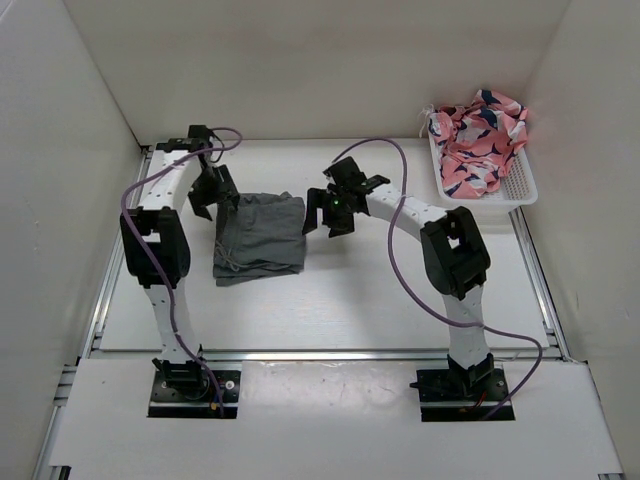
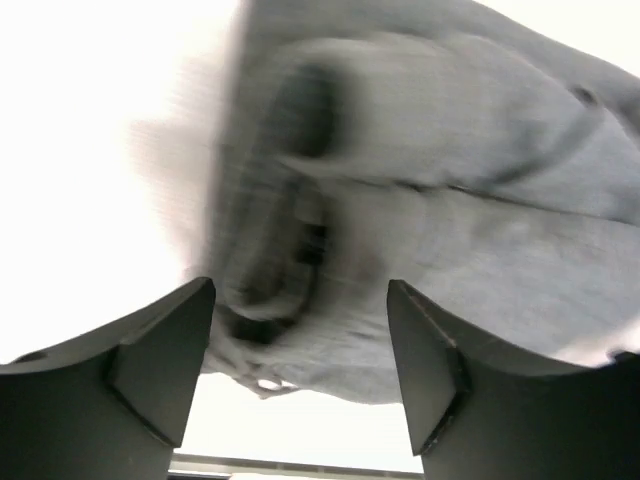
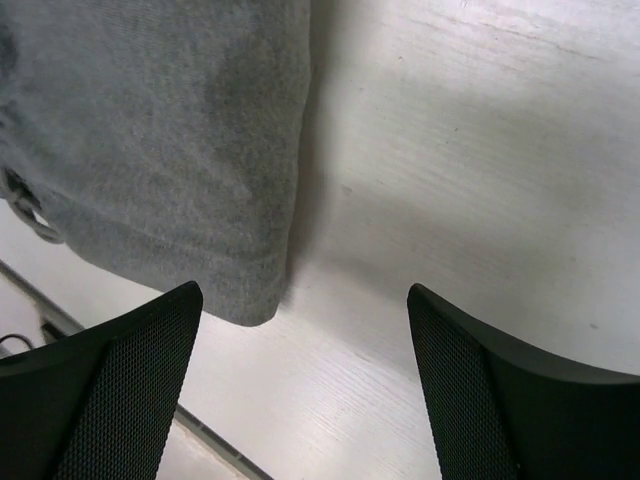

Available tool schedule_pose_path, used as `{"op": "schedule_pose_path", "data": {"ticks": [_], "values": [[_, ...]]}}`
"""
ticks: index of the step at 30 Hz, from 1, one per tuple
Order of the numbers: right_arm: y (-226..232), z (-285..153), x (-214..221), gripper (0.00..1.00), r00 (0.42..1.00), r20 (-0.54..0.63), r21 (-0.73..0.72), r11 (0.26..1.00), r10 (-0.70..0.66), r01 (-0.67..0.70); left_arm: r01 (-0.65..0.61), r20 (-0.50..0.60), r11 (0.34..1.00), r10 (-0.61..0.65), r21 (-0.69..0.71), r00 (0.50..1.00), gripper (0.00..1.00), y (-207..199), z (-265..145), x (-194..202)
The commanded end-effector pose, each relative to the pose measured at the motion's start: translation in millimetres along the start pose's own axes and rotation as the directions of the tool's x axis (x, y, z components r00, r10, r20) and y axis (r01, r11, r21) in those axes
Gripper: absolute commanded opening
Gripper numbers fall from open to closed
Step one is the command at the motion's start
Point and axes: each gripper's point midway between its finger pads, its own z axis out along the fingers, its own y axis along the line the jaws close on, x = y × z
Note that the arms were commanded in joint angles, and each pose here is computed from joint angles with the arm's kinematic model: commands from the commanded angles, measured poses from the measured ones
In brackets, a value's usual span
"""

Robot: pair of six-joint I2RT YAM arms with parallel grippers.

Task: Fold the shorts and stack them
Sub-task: Fold the shorts

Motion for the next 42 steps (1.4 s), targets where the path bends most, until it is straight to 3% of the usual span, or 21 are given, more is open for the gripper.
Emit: {"op": "schedule_pose_path", "data": {"ticks": [1,5,8,9,10,13,15,17,21,27,28,31,32,33,34,35,37,38,39,40,42], "values": [[8.9,-9.3,-8.9,0.88,0.997,0.039,0.081,0.994,-0.073,0.069,0.068,-0.008,0.998,-0.068,0.007,0.998,0.84,13.5,5.8,-3.0],[26.8,-23.2,-7.3,0.78,0.989,0.054,0.107,0.986,-0.137,0.130,0.105,0.099,0.994,-0.103,-0.010,0.990,0.85,21.7,-29.0,-19.2],[50.0,-25.0,-2.2,0.54,0.983,0.056,0.091,0.981,-0.176,0.170,0.120,0.188,0.993,-0.119,0.006,0.975,0.83,24.2,-65.1,-24.8],[53.3,-22.0,1.6,0.32,0.982,0.042,0.091,0.980,-0.181,0.177,0.110,0.196,0.994,-0.110,0.014,0.974,0.81,20.4,-68.2,-22.2],[54.8,-11.2,6.8,0.21,0.982,0.023,0.092,0.978,-0.188,0.185,0.109,0.199,0.994,-0.110,0.015,0.974,0.77,21.2,-70.9,-20.1],[56.4,11.8,10.9,0.00,0.985,-0.012,0.077,0.982,-0.174,0.174,0.080,0.191,0.996,-0.084,0.030,0.978,0.43,10.0,-59.5,-11.1],[50.9,30.5,10.8,0.00,0.987,-0.029,0.087,0.983,-0.157,0.159,0.078,0.129,0.997,-0.080,0.016,0.988,0.19,5.7,-32.9,-1.5],[48.3,41.7,10.0,0.00,0.989,-0.036,0.092,0.985,-0.144,0.147,0.078,0.111,0.997,-0.079,0.006,0.991,0.11,4.4,-12.7,-4.0],[28.5,61.9,14.3,0.00,0.991,-0.055,0.157,0.979,-0.124,0.131,0.086,0.016,0.991,-0.085,-0.105,0.996,0.11,16.7,48.0,2.8],[34.0,31.2,4.2,0.00,0.986,-0.014,0.185,0.969,-0.165,0.165,0.091,0.065,0.992,-0.086,-0.088,0.994,0.11,10.7,39.8,-14.8],[38.5,22.8,-1.2,0.01,0.984,0.006,0.184,0.967,-0.180,0.176,0.093,0.084,0.992,-0.086,-0.089,0.993,0.11,11.2,28.6,-18.4],[52.3,-16.9,-20.4,0.30,0.973,0.086,0.182,0.964,-0.213,0.195,0.083,0.162,0.993,-0.069,-0.084,0.984,0.17,11.4,-8.7,-34.3],[56.3,-29.3,-24.8,0.44,0.970,0.110,0.187,0.963,-0.218,0.196,0.077,0.188,0.995,-0.062,-0.071,0.980,0.20,9.0,-22.5,-40.8],[63.8,-52.4,-31.3,0.74,0.959,0.156,0.189,0.960,-0.236,0.206,0.078,0.194,0.994,-0.062,-0.080,0.979,0.25,11.3,-33.0,-40.2],[55.6,-63.0,-35.7,0.81,0.952,0.188,0.243,0.950,-0.242,0.193,0.070,0.223,0.995,-0.054,-0.066,0.973,0.36,10.7,-50.4,-42.8],[58.9,-86.8,-40.6,0.90,0.940,0.234,0.260,0.947,-0.249,0.186,0.071,0.240,0.996,-0.056,-0.057,0.969,0.40,10.2,-62.0,-44.2],[35.7,-105.7,-41.5,0.93,0.935,0.262,0.329,0.933,-0.240,0.147,0.062,0.297,0.998,-0.054,-0.019,0.953,0.53,8.1,-95.5,-46.2],[23.8,-134.7,-49.5,0.94,0.918,0.319,0.375,0.921,-0.236,0.106,0.052,0.305,0.999,-0.044,-0.017,0.951,0.64,10.0,-102.1,-43.1],[13.2,-146.1,-49.7,0.94,0.914,0.342,0.397,0.915,-0.219,0.071,0.035,0.313,0.999,-0.032,-0.003,0.949,0.66,9.7,-110.6,-39.1],[-7.3,-165.1,-44.6,0.94,0.911,0.361,0.424,0.905,-0.201,0.032,0.027,0.355,0.999,-0.041,0.044,0.934,0.77,6.0,-132.1,-37.1],[-29.8,-184.1,-39.3,0.94,0.905,0.384,0.459,0.888,-0.184,-0.014,0.006,0.365,0.998,-0.030,0.065,0.931,0.88,8.4,-139.7,-24.3]]}}
